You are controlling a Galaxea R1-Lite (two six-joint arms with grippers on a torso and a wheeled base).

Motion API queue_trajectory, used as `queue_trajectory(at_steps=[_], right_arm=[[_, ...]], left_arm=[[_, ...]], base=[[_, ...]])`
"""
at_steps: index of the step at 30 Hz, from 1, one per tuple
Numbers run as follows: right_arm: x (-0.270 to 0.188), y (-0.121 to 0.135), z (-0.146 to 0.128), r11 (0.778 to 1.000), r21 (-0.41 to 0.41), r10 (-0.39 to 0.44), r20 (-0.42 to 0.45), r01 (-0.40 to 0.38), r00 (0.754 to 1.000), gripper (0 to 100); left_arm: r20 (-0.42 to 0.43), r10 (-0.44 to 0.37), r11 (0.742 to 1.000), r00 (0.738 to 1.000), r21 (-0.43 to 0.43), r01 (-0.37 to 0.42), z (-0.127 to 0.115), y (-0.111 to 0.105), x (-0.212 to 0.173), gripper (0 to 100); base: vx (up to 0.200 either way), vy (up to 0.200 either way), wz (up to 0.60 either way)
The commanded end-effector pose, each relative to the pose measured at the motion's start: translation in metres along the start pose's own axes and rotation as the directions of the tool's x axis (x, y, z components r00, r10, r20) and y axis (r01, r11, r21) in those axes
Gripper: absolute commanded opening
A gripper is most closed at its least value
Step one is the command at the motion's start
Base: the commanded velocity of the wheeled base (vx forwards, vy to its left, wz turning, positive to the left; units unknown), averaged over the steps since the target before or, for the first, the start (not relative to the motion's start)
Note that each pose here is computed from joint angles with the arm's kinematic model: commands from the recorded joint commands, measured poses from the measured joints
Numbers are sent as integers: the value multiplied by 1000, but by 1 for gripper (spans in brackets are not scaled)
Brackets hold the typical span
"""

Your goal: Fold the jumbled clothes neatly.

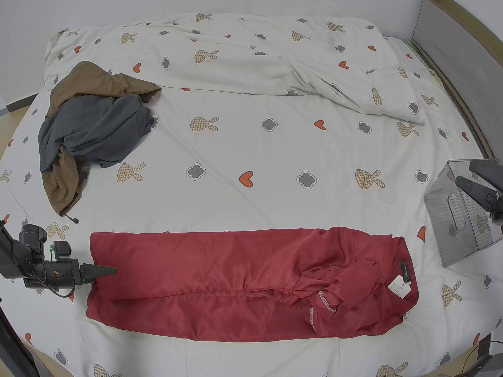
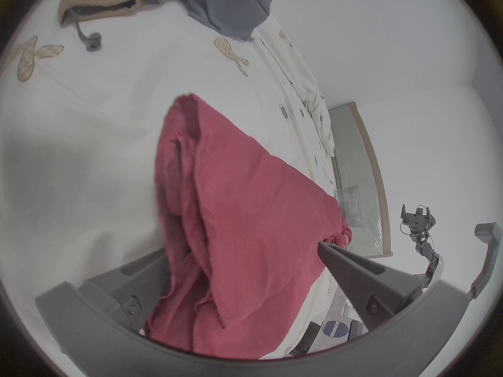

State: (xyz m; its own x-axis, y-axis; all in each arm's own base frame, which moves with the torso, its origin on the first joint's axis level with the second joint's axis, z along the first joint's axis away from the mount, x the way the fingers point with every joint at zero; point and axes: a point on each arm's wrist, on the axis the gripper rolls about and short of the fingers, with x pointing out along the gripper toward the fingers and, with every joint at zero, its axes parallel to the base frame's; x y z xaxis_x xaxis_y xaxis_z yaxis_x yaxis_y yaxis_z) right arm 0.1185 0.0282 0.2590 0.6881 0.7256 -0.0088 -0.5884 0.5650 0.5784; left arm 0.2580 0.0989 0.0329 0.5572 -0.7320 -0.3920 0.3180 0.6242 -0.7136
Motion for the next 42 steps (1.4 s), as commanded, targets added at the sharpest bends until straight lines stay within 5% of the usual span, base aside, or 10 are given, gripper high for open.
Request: queue_trajectory(at_steps=[1,10,11,23,28,31,34,36,42], right_arm=[[1,0,-1,1000,1,7,-7,-7,1000,100],[1,1,-2,1000,2,12,-12,-12,1000,100],[1,1,-2,1000,2,12,-12,-12,1000,100],[2,1,-2,1000,2,13,-13,-13,1000,100],[1,1,-2,1000,1,14,-12,-14,1000,100],[1,2,-1,1000,-1,15,-10,-15,1000,100],[1,1,-2,1000,0,14,-11,-14,1000,100],[1,2,-1,1000,-1,15,-10,-15,1000,100],[1,2,-1,1000,-2,18,-11,-18,1000,100]], left_arm=[[-36,-30,999,999,22,30,-3,-12,9,100],[-90,-65,997,994,21,67,-9,-18,25,100],[-88,-64,998,994,22,66,-8,-18,25,0],[-43,-51,997,998,57,53,-11,-10,24,0],[29,73,994,997,83,-75,1,-13,3,0],[71,236,961,969,129,-243,9,-23,-8,0],[146,405,887,902,175,-427,19,-44,-22,0],[192,444,857,875,193,-477,27,-57,-31,0],[223,483,836,847,171,-522,38,-69,-51,0]], base=[[0,0,0],[0,0,0],[0,0,0],[0,0,0],[0,0,0],[0,0,0],[0,0,0],[0,0,0],[0,0,0]])
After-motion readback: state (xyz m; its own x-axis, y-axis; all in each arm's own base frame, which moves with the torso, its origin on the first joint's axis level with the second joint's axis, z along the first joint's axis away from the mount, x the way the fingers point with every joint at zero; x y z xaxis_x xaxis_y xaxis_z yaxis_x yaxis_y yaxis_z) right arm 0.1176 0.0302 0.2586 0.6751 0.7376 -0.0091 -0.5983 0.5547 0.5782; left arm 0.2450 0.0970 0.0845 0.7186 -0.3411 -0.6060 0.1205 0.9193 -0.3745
